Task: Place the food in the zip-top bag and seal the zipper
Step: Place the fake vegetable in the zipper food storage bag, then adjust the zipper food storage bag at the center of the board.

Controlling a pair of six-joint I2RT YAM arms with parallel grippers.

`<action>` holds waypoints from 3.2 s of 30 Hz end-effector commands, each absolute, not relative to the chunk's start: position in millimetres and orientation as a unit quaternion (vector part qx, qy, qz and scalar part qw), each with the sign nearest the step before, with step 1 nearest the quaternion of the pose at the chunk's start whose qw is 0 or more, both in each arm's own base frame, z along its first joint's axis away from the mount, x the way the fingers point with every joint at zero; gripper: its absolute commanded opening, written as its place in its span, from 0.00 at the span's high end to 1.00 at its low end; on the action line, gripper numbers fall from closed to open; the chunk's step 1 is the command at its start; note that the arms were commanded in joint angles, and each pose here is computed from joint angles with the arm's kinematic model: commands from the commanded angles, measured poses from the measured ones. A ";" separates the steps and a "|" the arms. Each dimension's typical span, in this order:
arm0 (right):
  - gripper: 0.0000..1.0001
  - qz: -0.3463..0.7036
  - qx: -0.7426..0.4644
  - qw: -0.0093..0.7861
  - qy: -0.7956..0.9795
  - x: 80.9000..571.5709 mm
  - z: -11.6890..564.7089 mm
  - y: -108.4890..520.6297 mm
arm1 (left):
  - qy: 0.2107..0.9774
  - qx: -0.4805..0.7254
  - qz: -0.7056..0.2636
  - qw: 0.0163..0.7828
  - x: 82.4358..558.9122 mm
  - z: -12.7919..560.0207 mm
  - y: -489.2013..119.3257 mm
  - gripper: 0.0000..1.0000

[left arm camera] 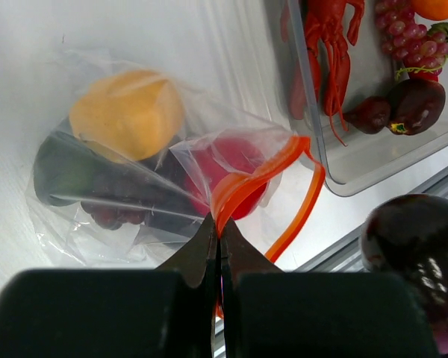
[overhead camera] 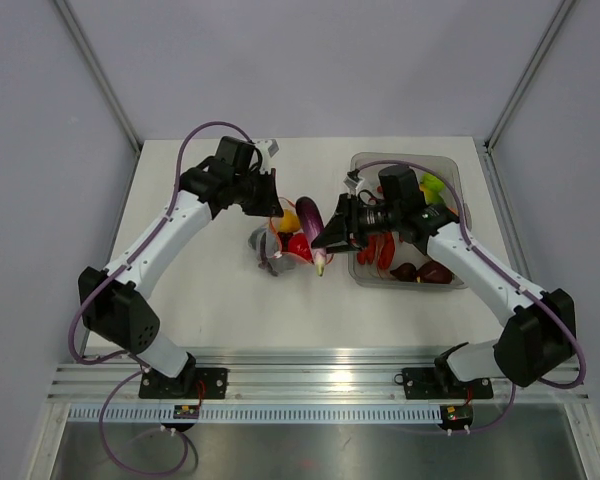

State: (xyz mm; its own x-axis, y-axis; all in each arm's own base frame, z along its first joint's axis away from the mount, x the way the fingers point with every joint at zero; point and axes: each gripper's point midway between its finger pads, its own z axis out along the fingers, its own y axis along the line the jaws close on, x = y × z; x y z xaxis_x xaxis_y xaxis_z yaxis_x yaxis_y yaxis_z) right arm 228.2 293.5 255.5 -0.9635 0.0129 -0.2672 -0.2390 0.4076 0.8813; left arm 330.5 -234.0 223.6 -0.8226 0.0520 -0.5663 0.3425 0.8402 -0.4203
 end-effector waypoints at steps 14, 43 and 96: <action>0.81 0.558 -0.001 0.021 0.830 217.1 237.6 305.1 | 0.875 0.156 -0.309 0.339 332.0 256.2 -247.8 1.00; 0.77 0.572 0.135 -0.002 0.809 294.0 228.3 353.4 | 0.871 0.167 -0.317 0.335 313.6 253.8 -242.7 1.00; 0.24 0.242 0.079 0.232 0.939 279.8 170.1 222.6 | 0.866 0.178 -0.347 0.312 306.9 250.6 -253.0 1.00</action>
